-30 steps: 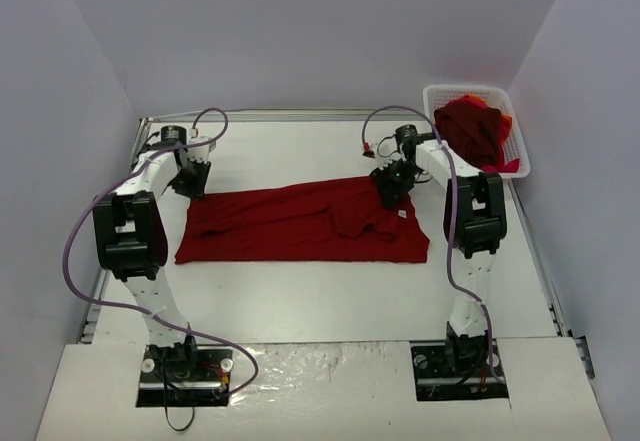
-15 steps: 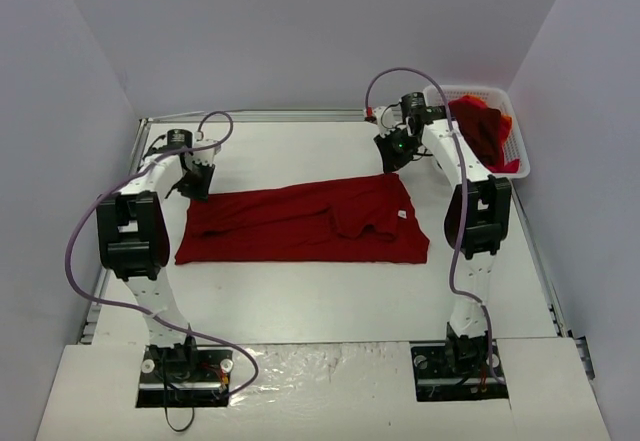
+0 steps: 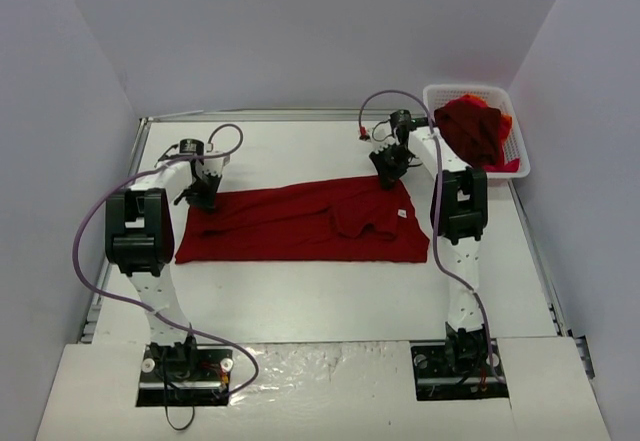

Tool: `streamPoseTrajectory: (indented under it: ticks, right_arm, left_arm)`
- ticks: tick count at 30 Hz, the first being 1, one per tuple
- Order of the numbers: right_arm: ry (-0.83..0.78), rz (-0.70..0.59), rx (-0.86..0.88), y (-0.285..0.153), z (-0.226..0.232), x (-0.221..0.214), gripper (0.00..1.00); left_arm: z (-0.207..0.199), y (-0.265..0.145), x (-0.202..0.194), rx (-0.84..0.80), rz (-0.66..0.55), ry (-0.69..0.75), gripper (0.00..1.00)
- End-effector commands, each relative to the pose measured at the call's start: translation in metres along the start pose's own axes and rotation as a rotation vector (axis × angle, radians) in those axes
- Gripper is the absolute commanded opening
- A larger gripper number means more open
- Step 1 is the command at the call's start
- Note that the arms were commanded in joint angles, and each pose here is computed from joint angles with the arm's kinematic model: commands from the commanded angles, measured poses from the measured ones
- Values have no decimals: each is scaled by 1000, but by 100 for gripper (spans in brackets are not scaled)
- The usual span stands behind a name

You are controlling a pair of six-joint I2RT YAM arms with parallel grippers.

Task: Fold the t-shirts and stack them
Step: Rotate the tshirt 90 degrees

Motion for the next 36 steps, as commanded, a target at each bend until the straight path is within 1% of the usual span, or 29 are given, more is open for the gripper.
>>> streamPoseTrajectory:
  ticks: [1, 10, 16, 20, 23, 28, 30, 33, 34, 36]
  right_arm:
    - [0, 3, -29, -16, -7, 3, 0]
    - [35, 50, -40, -7, -22, -24, 0]
    - [86, 42, -56, -17, -39, -43, 0]
    - [103, 55, -40, -13, -38, -55, 0]
    - [102, 57, -24, -7, -34, -57, 0]
    - [89, 57, -23, -5, -32, -52, 0]
    - [81, 36, -19, -10, -30, -45, 0]
    - [68, -30, -20, -28, -26, -23, 1]
    - [53, -66, -34, -42, -25, -12, 2]
    - [25, -96, -29, -55, -15, 1, 2]
  left_arm:
    - [6, -4, 2, 52, -13, -10, 2]
    - [8, -2, -10, 75, 18, -17, 2]
    - [8, -2, -13, 80, 23, -16, 2]
    - [7, -1, -13, 69, 24, -13, 2]
    - [6, 0, -14, 67, 29, -14, 2]
    - [7, 1, -18, 72, 40, -11, 2]
    - [7, -2, -16, 75, 31, -9, 2]
    - [10, -14, -5, 90, 1, -5, 2]
    - [11, -18, -1, 91, -8, 2, 2]
    - [11, -30, 7, 87, -25, 10, 2]
Point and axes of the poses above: each gripper's point midway between its finger pads, its own y axis out along the fingers, its own z axis along the line the jaws close on, x = y × z, the point moved 1 cm from there along -y, back along the fingers, and after that the axes turned 2 degrees about y, right-handed, at the moved point
